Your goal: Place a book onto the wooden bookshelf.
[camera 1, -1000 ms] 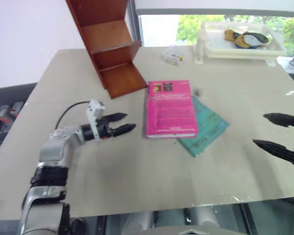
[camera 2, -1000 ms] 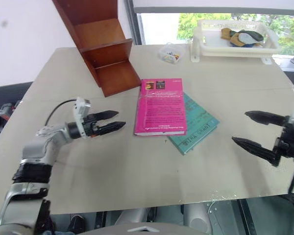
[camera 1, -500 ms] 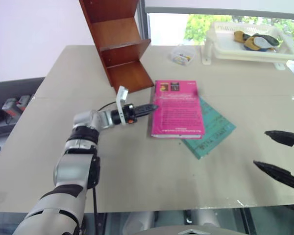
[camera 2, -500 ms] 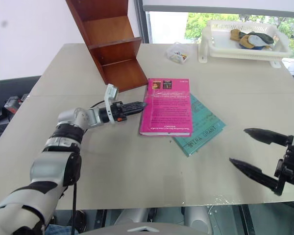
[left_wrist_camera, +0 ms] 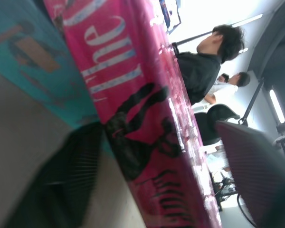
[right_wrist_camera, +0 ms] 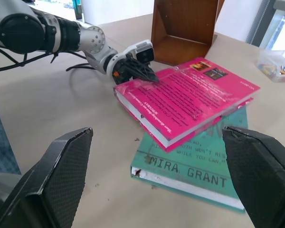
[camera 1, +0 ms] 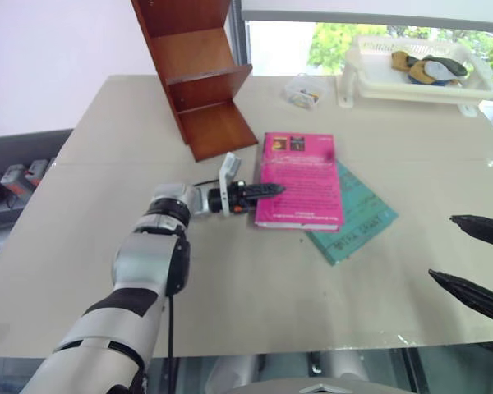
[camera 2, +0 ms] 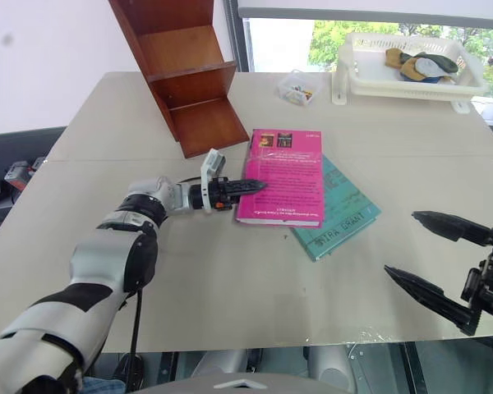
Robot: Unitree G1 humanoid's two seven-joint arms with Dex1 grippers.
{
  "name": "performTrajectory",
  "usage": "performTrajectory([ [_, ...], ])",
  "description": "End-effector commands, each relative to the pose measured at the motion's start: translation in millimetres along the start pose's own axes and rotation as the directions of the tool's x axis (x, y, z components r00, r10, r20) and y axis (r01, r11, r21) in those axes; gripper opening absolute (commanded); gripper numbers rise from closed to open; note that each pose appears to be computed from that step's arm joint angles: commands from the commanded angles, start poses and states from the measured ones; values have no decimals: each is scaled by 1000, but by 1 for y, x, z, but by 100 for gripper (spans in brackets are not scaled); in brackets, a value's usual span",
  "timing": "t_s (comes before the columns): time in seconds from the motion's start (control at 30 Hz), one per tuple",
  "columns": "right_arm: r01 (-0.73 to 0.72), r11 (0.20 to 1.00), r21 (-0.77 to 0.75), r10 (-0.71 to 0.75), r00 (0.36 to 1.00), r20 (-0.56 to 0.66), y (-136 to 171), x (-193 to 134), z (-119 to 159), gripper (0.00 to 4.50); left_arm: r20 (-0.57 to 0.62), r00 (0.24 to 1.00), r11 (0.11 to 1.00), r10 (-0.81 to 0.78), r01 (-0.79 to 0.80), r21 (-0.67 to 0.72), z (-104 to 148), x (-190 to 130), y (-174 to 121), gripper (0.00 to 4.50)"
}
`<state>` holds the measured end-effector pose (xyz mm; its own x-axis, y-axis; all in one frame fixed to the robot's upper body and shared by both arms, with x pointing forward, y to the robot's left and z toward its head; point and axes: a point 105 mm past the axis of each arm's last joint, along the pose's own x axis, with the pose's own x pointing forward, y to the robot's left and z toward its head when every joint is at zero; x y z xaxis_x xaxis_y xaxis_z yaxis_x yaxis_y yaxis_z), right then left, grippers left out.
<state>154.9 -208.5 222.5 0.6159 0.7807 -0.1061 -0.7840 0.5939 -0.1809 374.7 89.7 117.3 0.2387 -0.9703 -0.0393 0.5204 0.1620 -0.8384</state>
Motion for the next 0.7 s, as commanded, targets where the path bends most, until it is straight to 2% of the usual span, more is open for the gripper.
performTrajectory([
  [0.03, 13, 999, -53, -13, 1000, 5, 0, -2, 8, 450, 43, 997, 997, -69, 70, -11, 15, -1, -17, 236],
  [0.17, 26, 998, -60, -26, 1000, 5, -4, -3, 7, 450, 50, 995, 994, -90, 93, -58, 15, -8, -20, 62],
  [0.2, 28, 998, -61, -28, 1000, 6, -5, -3, 7, 450, 43, 994, 992, -102, 105, -71, 14, -10, -22, 43],
  [0.37, 26, 998, -66, -26, 1000, 8, -7, -1, 5, 450, 4, 988, 980, -155, 154, -128, 10, -19, -31, 38],
  [0.5, 30, 997, -72, -29, 1000, 10, -10, 0, 4, 450, 41, 979, 973, -198, 202, -109, 19, -19, -42, 38],
  [0.6, 43, 996, -79, -43, 999, 4, -15, -2, 3, 450, 58, 962, 964, -267, 267, -1, 35, -8, -64, 38],
  [0.7, 50, 995, -82, -49, 999, 10, -21, -2, 2, 450, 47, 956, 929, -289, 268, 255, 51, 16, -89, 38],
])
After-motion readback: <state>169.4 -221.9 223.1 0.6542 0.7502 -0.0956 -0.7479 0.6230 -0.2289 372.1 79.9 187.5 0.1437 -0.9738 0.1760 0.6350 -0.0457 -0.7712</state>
